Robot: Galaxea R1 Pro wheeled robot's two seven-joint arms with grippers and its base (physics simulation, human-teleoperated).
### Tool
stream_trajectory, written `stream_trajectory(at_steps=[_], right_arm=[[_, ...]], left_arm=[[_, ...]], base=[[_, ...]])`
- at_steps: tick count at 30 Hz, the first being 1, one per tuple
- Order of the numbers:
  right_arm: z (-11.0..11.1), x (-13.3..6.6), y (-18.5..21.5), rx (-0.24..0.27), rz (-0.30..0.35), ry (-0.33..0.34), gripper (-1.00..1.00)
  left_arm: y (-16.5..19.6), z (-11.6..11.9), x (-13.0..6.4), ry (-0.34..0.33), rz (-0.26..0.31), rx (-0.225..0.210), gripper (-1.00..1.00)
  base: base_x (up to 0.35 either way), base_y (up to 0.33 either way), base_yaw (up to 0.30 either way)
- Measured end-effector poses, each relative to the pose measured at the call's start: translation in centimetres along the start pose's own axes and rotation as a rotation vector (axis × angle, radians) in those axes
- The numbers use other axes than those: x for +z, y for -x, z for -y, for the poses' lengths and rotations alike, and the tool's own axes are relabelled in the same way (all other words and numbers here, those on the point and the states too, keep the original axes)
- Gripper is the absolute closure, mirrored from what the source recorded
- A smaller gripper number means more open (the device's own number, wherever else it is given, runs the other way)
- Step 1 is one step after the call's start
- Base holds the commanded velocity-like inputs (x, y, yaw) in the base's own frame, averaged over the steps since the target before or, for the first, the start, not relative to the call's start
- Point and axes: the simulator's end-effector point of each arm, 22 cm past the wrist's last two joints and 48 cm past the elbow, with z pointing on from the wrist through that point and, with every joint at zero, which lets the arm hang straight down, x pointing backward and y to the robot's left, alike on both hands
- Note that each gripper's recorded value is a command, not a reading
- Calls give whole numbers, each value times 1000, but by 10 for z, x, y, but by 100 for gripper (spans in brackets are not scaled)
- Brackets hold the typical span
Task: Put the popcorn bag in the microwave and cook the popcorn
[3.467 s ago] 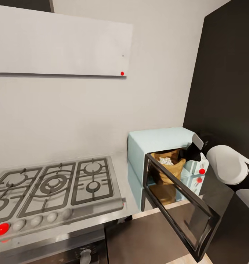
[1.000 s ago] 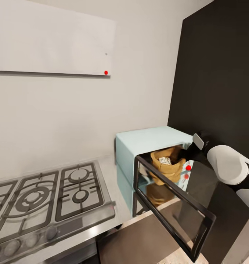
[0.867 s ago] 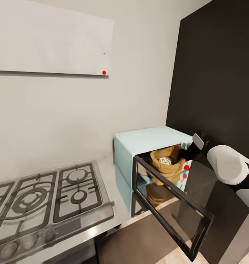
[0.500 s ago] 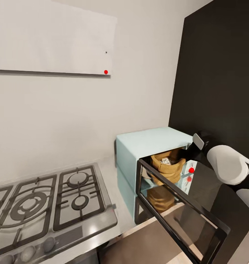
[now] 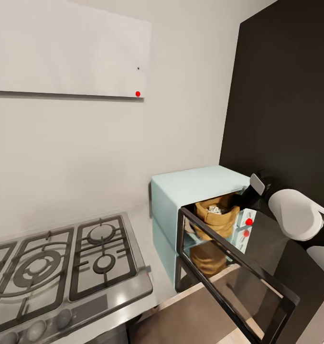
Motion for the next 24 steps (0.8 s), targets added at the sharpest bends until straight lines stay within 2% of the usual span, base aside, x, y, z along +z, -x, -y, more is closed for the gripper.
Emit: stream_trajectory(at_steps=[5,18,24], right_arm=[[-16,4,-7,9,-18,42,100],[-11,6,-10,9,-23,29,100],[-9,11,-14,33,-23,43,100]], left_arm=[[0,0,0,0,0,-2,-100],[0,0,0,0,0,-1,-100],[0,0,0,0,1,-1,-100]], base=[[0,0,0],[0,0,0],[0,0,0]])
